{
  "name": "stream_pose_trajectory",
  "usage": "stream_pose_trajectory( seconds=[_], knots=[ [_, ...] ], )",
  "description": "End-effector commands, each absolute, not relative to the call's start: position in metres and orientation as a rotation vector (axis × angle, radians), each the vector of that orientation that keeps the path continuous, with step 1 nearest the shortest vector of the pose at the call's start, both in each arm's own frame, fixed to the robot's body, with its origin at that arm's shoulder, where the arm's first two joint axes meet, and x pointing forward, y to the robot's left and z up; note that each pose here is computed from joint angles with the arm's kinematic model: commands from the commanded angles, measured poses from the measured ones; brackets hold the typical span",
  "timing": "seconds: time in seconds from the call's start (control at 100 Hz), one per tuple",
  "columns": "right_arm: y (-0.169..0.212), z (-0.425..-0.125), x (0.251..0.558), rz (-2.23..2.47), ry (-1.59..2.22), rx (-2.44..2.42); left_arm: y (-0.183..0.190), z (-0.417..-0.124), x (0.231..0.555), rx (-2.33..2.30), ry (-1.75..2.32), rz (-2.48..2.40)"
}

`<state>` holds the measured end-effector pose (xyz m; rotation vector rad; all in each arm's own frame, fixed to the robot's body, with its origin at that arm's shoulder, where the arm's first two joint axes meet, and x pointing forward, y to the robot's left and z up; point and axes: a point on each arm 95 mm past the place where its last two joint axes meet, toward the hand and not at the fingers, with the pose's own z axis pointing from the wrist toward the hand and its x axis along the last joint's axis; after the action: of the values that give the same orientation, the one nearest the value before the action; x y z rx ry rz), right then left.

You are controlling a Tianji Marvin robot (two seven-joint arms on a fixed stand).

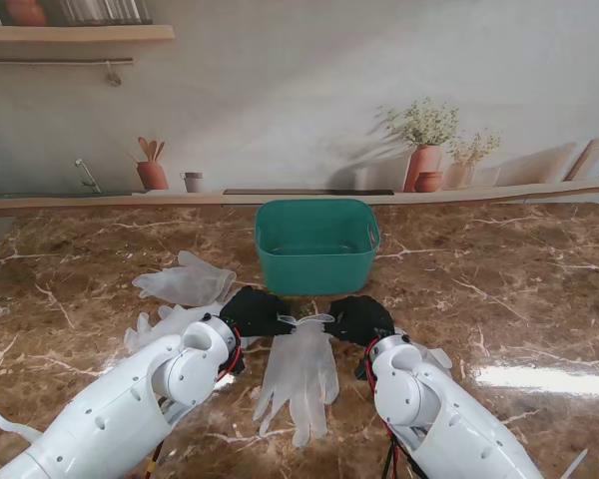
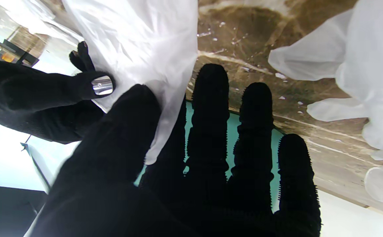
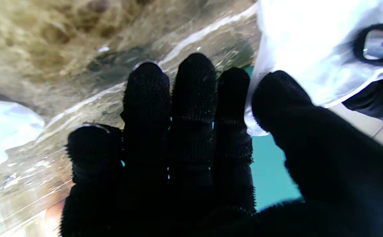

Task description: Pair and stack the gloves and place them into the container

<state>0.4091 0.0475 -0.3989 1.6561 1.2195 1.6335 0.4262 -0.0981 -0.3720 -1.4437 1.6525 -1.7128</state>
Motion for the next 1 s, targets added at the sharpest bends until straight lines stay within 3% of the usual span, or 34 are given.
stream_pose_trajectory(
  seconds=[0.0, 0.38, 0.99],
  knots=[
    [0.047, -0.404, 0.409, 1.596, 1.234, 1.661, -0.1, -0.374, 0.429, -1.446, 1.64, -1.693],
    [0.033, -0.395, 0.409, 1.528, 1.267, 1.498, -0.096, -0.369, 0.426, -1.432, 1.588, -1.709],
    [-0.017, -0.342, 0.377, 1.42, 1.236, 1.323, -0.074, -0.336, 0.39, -1.501, 1.404, -2.017]
  ],
)
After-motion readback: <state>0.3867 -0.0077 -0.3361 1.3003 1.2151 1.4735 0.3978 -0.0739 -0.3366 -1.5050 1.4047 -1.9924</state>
